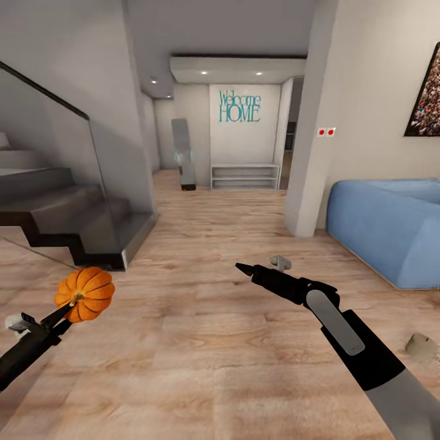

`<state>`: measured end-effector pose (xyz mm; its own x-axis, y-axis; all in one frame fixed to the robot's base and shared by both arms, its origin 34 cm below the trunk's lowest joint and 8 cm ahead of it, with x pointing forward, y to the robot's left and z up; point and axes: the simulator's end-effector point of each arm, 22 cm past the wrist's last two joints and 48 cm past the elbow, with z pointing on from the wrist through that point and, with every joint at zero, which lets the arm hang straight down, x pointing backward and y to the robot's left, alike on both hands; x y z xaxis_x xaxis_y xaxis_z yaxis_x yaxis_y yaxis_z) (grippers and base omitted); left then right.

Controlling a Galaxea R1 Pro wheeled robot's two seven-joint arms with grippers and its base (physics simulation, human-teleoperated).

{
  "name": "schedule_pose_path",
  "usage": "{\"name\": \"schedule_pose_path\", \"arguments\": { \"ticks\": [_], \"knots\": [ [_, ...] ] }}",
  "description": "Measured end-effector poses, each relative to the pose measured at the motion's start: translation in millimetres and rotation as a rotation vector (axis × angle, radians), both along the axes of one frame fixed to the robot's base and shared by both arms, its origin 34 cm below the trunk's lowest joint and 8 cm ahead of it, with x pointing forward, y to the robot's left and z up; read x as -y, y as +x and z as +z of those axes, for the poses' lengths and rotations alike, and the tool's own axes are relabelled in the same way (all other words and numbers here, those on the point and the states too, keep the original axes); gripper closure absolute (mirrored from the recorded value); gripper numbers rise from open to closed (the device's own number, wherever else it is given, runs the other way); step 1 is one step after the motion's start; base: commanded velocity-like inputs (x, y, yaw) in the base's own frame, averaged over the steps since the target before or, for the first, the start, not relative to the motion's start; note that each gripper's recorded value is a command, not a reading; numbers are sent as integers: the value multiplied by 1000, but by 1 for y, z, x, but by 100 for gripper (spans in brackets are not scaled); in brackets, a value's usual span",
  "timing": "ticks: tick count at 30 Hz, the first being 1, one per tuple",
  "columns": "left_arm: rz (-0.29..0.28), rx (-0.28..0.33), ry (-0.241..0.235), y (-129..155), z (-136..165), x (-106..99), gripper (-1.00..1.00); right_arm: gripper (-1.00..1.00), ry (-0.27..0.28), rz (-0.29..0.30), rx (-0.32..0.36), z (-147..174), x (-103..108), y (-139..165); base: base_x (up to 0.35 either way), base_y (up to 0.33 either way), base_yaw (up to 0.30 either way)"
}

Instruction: Place each of the two pumpkins and all three candles from the living room inside a cabinet in the living room (use any cabinet), then make sure every cabinet is closed, and position the cauldron so it is next to a table in the living room.

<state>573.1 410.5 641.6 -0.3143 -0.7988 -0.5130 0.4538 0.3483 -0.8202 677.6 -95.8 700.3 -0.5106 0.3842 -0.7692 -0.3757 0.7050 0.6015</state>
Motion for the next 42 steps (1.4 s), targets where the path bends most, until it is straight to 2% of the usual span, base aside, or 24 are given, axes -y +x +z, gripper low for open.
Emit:
{"name": "schedule_pose_path", "arguments": {
  "ticks": [33, 42],
  "knots": [
    [0, 2, -1, 0, 0, 0, 100, -100, -4, -9, -19, -8, 3, 3, 336, 118, -282],
    [1, 3, -3, 0, 1, -1, 100, -100, -5, -10, -21, -9, 4, 3, 206, 23, -282]
  ]
}}
